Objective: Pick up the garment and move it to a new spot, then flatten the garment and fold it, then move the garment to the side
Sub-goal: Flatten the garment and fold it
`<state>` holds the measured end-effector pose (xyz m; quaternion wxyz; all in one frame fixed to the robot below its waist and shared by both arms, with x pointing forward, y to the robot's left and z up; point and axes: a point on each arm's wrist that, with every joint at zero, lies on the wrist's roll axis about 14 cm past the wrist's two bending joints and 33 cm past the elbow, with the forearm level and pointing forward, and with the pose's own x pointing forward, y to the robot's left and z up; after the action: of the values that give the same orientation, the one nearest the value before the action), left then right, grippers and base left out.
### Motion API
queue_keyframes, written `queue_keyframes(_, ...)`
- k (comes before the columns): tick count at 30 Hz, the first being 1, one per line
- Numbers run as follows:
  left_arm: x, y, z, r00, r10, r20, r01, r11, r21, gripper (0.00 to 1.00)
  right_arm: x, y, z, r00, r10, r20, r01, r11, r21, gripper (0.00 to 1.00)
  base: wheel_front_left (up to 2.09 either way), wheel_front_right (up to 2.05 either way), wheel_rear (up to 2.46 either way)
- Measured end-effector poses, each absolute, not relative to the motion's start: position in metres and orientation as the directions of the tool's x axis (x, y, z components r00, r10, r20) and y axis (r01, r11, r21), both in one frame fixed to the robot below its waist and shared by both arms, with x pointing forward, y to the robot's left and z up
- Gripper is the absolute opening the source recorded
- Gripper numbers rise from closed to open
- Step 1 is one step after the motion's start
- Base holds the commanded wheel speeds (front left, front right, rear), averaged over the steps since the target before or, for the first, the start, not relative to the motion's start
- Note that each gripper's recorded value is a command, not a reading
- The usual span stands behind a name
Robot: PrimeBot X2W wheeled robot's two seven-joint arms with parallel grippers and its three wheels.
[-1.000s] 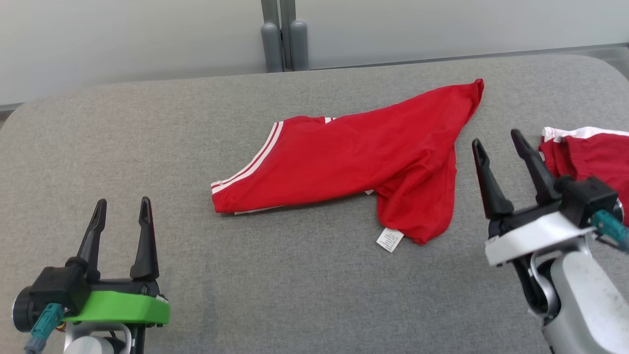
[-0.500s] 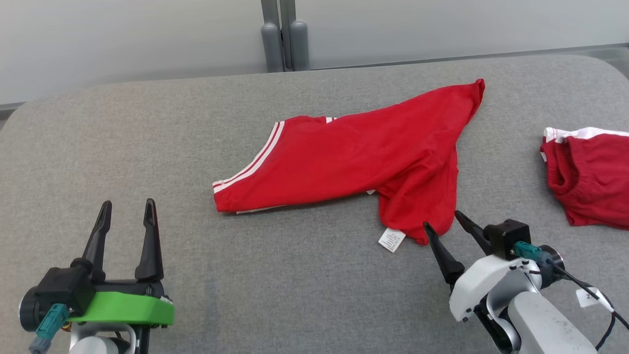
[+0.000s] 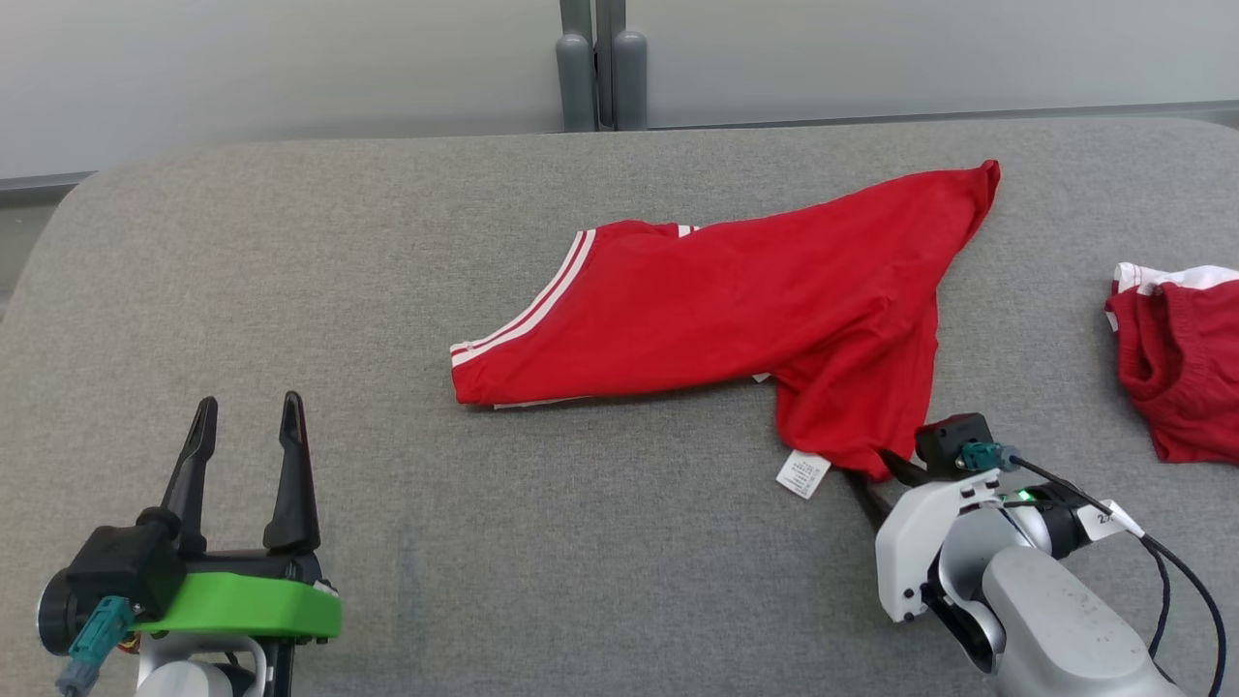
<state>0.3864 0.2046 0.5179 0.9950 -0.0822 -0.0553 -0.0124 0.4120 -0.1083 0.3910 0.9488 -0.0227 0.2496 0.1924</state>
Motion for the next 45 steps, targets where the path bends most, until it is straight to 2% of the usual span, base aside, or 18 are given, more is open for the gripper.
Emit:
queue_keyframes(8,0.389,0.2,0.517,0.993,-0.03,0.112,0.048,0.985,-0.164,1.0,0.422,-0.114,0.414,0.847,0.346,-0.403,-0.366,0.93,0.029,0.0,0.0,0.0,0.0)
queue_keyframes(14,0.389,0.189,0.515,0.992,-0.066,0.104,0.082,0.984,-0.16,1.0,0.415,-0.117,0.45,0.869,0.376,-0.323,-0.339,0.926,0.165,0.0,0.0,0.0,0.0)
queue_keyframes(18,0.39,0.185,0.513,0.991,-0.088,0.098,0.102,0.984,-0.146,1.0,0.404,-0.144,0.474,0.877,0.367,-0.311,-0.327,0.929,0.175,0.0,0.0,0.0,0.0)
queue_keyframes(22,0.392,0.181,0.514,0.99,-0.105,0.097,0.118,0.983,-0.138,1.0,0.382,-0.172,0.48,0.862,0.345,-0.371,-0.306,0.938,0.159,0.0,0.0,0.0,0.0)
queue_keyframes(27,0.393,0.178,0.514,0.989,-0.116,0.095,0.128,0.983,-0.132,1.0,0.355,-0.211,0.468,0.817,0.265,-0.512,-0.252,0.963,0.095,0.0,0.0,0.0,0.0)
queue_keyframes(29,0.393,0.179,0.513,0.989,-0.116,0.092,0.127,0.983,-0.131,1.0,0.344,-0.218,0.459,0.787,0.246,-0.566,-0.239,0.967,0.089,0.0,0.0,0.0,0.0)
queue_keyframes(32,0.393,0.181,0.51,0.991,-0.109,0.08,0.119,0.983,-0.14,1.0,0.312,-0.21,0.424,0.664,0.263,-0.7,-0.224,0.963,0.149,0.0,0.0,0.0,0.0)
queue_keyframes(34,0.392,0.181,0.508,0.991,-0.107,0.074,0.117,0.983,-0.14,1.0,0.307,-0.222,0.414,0.641,0.218,-0.736,-0.2,0.973,0.113,0.0,0.0,0.0,0.0)
queue_keyframes(35,0.392,0.182,0.507,0.992,-0.107,0.071,0.116,0.983,-0.141,1.0,0.306,-0.228,0.411,0.636,0.192,-0.748,-0.188,0.978,0.091,0.25,0.0,0.0,0.0)
queue_keyframes(36,0.392,0.181,0.506,0.992,-0.107,0.066,0.116,0.983,-0.142,1.0,0.306,-0.235,0.407,0.63,0.167,-0.759,-0.172,0.982,0.074,0.69,0.0,0.0,0.0)
queue_keyframes(37,0.391,0.182,0.505,0.992,-0.107,0.063,0.115,0.983,-0.141,1.0,0.307,-0.238,0.406,0.632,0.15,-0.76,-0.167,0.984,0.055,1.0,0.0,0.0,0.0)
queue_keyframes(45,0.388,0.189,0.506,0.994,-0.088,0.063,0.095,0.986,-0.136,1.0,0.33,-0.219,0.435,0.747,0.207,-0.632,-0.145,0.978,0.149,1.0,0.0,0.0,0.0)
